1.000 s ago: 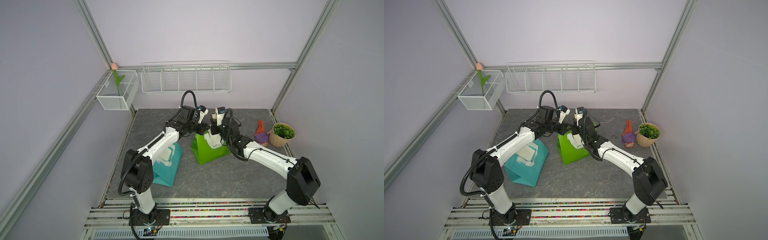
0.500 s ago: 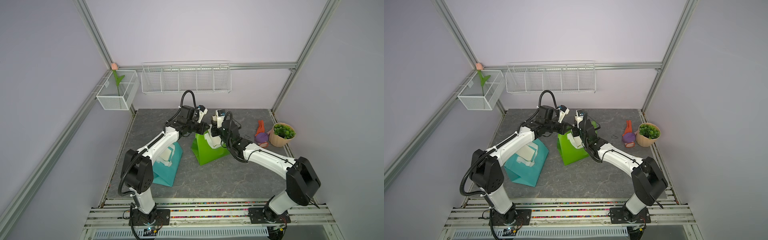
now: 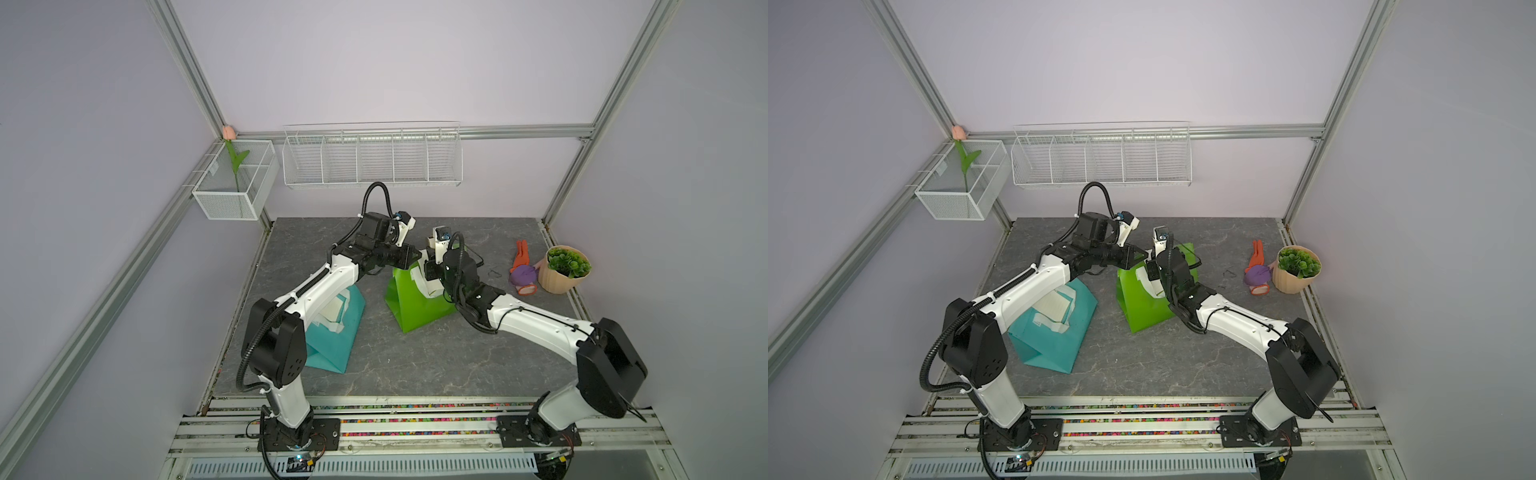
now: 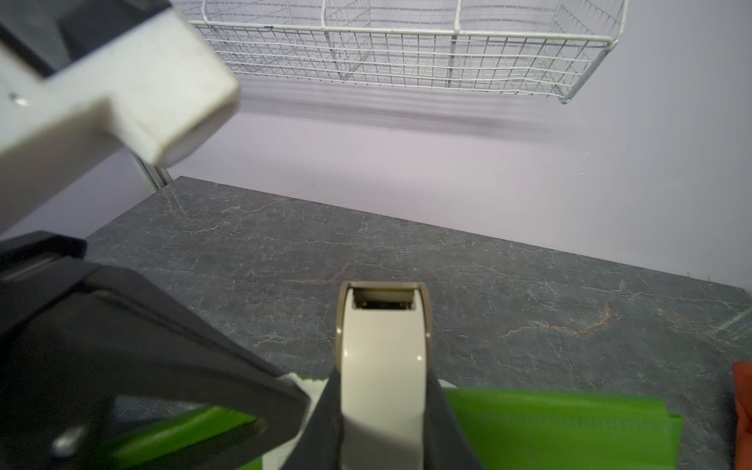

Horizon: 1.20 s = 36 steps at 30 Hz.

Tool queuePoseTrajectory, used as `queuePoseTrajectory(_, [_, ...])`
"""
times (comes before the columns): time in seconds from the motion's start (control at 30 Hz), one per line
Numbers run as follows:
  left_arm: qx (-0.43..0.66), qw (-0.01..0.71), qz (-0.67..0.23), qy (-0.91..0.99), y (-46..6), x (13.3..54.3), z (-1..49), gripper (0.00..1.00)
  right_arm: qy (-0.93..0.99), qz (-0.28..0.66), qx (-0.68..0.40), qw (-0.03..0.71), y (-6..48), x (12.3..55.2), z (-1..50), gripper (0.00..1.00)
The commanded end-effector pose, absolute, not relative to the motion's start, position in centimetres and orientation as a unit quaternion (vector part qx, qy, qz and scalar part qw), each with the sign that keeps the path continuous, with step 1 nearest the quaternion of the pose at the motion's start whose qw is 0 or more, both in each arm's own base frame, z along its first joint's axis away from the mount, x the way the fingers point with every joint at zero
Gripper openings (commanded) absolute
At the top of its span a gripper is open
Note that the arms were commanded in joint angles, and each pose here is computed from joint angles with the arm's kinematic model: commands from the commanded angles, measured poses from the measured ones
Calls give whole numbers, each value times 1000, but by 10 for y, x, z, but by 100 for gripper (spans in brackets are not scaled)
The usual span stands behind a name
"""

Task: Staple the receipts to the bags
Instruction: Place the stapler in the takeout bag.

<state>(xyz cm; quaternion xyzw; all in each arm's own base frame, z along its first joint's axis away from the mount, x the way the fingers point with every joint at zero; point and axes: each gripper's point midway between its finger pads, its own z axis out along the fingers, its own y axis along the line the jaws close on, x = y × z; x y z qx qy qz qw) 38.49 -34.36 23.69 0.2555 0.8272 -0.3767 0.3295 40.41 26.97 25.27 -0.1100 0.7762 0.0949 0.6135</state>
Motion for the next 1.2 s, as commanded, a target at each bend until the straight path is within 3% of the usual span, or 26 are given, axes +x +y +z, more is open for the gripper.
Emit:
queuePoseTrajectory(0.0, [218, 369, -383, 818, -337, 397, 260, 0, 763, 90, -117, 629, 267, 399, 268, 25])
queuePoseTrajectory(0.23, [214, 391, -392, 805, -344, 394, 270, 0, 761, 89, -120, 631, 266, 397, 261, 26])
queuePoseTrajectory(0.3, [216, 398, -389, 802, -345, 394, 272, 0, 761, 90, -124, 631, 267, 397, 260, 34])
queuePoseTrajectory(0.43, [229, 406, -393, 793, -348, 394, 274, 0, 765, 83, -125, 626, 265, 397, 260, 62])
queuePoseTrajectory(0.73, [281, 400, -382, 784, -352, 386, 263, 0, 764, 83, -121, 629, 253, 394, 275, 63])
queuePoseTrajectory(0.8, [287, 399, -385, 781, -353, 384, 262, 0, 764, 79, -123, 628, 247, 390, 276, 74])
queuePoseTrajectory(0.87, [296, 399, -381, 780, -352, 384, 261, 0, 764, 83, -136, 625, 243, 382, 281, 99])
queuePoseTrajectory(0.93, [306, 389, -375, 784, -352, 383, 257, 0, 762, 89, -161, 621, 242, 373, 288, 89])
queuePoseTrajectory(1.17, [379, 360, -375, 765, -350, 375, 251, 0, 752, 155, -307, 563, 234, 347, 306, 89])
